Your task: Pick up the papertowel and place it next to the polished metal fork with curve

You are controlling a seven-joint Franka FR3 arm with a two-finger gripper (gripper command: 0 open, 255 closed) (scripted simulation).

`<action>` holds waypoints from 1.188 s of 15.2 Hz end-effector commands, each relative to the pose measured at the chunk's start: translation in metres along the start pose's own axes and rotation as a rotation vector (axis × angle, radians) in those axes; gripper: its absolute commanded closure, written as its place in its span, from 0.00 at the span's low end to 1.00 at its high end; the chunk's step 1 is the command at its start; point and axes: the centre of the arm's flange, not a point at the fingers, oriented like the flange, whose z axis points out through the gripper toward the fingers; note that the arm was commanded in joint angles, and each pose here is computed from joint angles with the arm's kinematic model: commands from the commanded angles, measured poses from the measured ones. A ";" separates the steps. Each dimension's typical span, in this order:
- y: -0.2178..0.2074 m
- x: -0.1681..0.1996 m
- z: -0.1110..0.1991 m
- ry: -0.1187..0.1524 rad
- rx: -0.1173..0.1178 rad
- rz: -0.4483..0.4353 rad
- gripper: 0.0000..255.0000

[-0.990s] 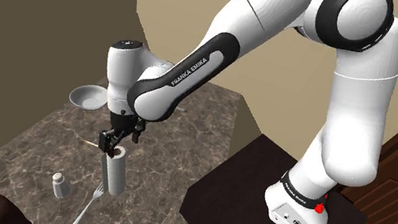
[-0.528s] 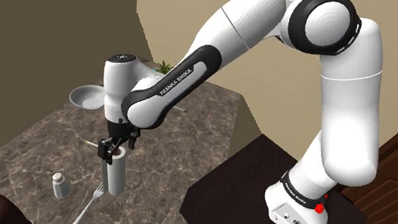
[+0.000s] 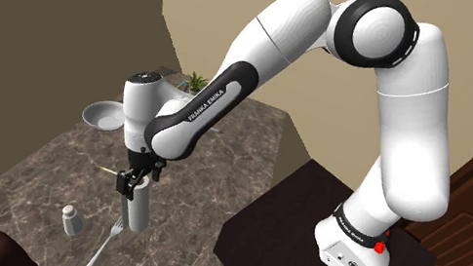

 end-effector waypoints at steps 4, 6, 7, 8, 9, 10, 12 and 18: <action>0.000 0.000 0.000 0.000 0.000 0.000 1.00; 0.000 0.000 0.000 0.000 0.000 0.000 1.00; 0.000 0.000 0.000 0.000 0.000 0.000 1.00; 0.000 0.000 0.000 0.000 0.000 0.000 1.00; 0.000 0.000 0.000 0.000 0.000 0.000 1.00; 0.000 0.000 0.000 0.000 0.000 0.000 1.00; 0.000 0.000 0.000 0.000 0.000 0.000 1.00; -0.003 -0.003 -0.031 0.000 0.000 0.000 1.00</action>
